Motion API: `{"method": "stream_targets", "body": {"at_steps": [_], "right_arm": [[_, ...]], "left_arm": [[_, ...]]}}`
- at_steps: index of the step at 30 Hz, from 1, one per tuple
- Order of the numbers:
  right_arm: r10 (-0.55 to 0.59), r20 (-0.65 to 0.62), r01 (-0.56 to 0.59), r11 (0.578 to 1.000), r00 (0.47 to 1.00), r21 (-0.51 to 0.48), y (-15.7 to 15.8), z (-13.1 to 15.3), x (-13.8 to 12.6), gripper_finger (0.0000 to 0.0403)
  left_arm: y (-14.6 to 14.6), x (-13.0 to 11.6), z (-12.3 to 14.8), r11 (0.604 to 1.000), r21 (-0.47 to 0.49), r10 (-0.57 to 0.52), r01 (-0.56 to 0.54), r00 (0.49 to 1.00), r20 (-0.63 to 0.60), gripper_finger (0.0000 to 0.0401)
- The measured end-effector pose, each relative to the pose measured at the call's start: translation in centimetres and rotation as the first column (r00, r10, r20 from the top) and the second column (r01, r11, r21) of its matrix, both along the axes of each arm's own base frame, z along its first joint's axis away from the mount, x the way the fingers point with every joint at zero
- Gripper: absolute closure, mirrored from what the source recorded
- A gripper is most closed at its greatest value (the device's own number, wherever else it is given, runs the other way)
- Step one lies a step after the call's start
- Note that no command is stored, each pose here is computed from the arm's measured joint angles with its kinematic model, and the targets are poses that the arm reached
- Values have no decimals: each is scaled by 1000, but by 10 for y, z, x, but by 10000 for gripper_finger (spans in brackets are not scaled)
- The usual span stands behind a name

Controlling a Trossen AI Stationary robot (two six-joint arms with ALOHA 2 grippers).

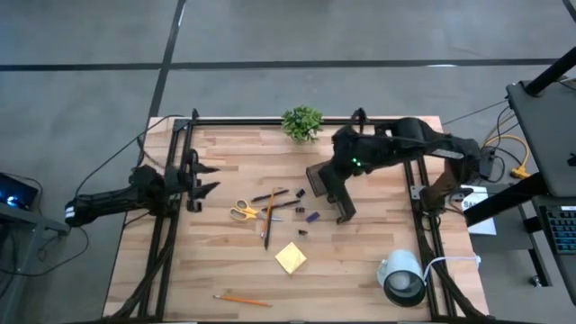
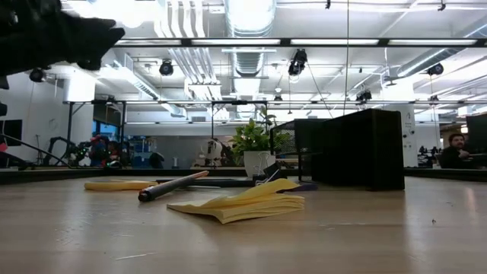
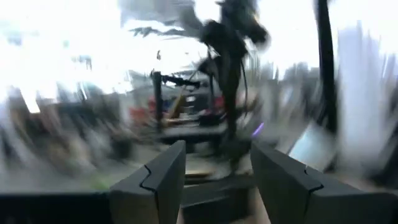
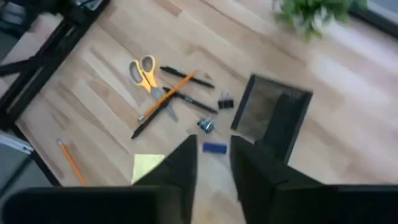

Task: Pick and place office supplies into organizer
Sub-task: Prepare the desk organizer on the table

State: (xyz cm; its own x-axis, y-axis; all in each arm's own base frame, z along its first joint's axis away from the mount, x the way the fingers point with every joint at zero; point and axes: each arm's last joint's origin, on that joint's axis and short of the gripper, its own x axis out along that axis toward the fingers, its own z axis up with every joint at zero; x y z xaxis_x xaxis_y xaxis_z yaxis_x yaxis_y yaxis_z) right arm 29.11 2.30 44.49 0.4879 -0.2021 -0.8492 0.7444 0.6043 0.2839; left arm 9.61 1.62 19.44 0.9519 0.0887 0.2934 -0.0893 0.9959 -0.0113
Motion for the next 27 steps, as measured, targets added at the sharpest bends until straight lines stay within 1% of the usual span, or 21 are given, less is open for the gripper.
{"method": "stream_targets", "body": {"at_steps": [1,2,3,4,5,6,8,9,10,12,15,17,19,23,25,27], "right_arm": [[-24,-17,24,1000,1000,6,2,-3,-3,286],[-50,-30,50,999,998,10,5,-6,-5,271],[-78,-40,79,997,996,11,7,-9,-8,257],[-107,-43,107,994,993,10,10,-11,-10,244],[-128,-36,128,992,991,10,12,-12,-14,233],[-144,-34,145,989,989,15,15,-13,-17,224],[-180,-31,181,983,983,32,19,-15,-20,210],[-190,-35,191,981,981,39,22,-17,-21,205],[-196,-41,198,979,980,44,24,-19,-21,202],[-194,-46,196,979,980,50,27,-21,-21,199],[-184,-46,187,981,982,49,30,-21,-23,198],[-185,-33,187,982,982,43,30,-18,-26,197],[-224,3,224,974,975,20,28,-15,-30,197],[-252,111,251,968,961,19,19,4,-52,197],[-234,181,231,972,955,33,15,17,-67,197],[-231,232,227,973,945,44,11,27,-83,197]], "left_arm": [[1,-1,2,981,-187,-33,41,999,43,234],[1,-2,4,939,-335,-46,76,994,98,234],[2,-2,6,897,-434,-30,88,990,139,234],[4,-3,6,864,-499,13,70,987,162,234],[6,-3,6,837,-545,56,48,984,171,234],[6,-4,7,812,-581,76,50,979,191,235],[7,-6,11,749,-654,97,108,958,269,234],[8,-7,13,720,-683,121,122,947,297,235],[9,-8,13,705,-700,147,115,942,303,235],[9,-6,11,698,-710,151,93,950,272,235],[8,-4,10,693,-713,117,109,958,260,234],[8,0,9,663,-740,97,115,967,237,234],[9,6,8,629,-770,70,109,978,195,235],[10,23,18,559,-821,-4,117,990,138,235],[11,38,25,544,-833,-43,102,995,94,235],[12,57,31,535,-842,-88,65,996,21,234]]}}
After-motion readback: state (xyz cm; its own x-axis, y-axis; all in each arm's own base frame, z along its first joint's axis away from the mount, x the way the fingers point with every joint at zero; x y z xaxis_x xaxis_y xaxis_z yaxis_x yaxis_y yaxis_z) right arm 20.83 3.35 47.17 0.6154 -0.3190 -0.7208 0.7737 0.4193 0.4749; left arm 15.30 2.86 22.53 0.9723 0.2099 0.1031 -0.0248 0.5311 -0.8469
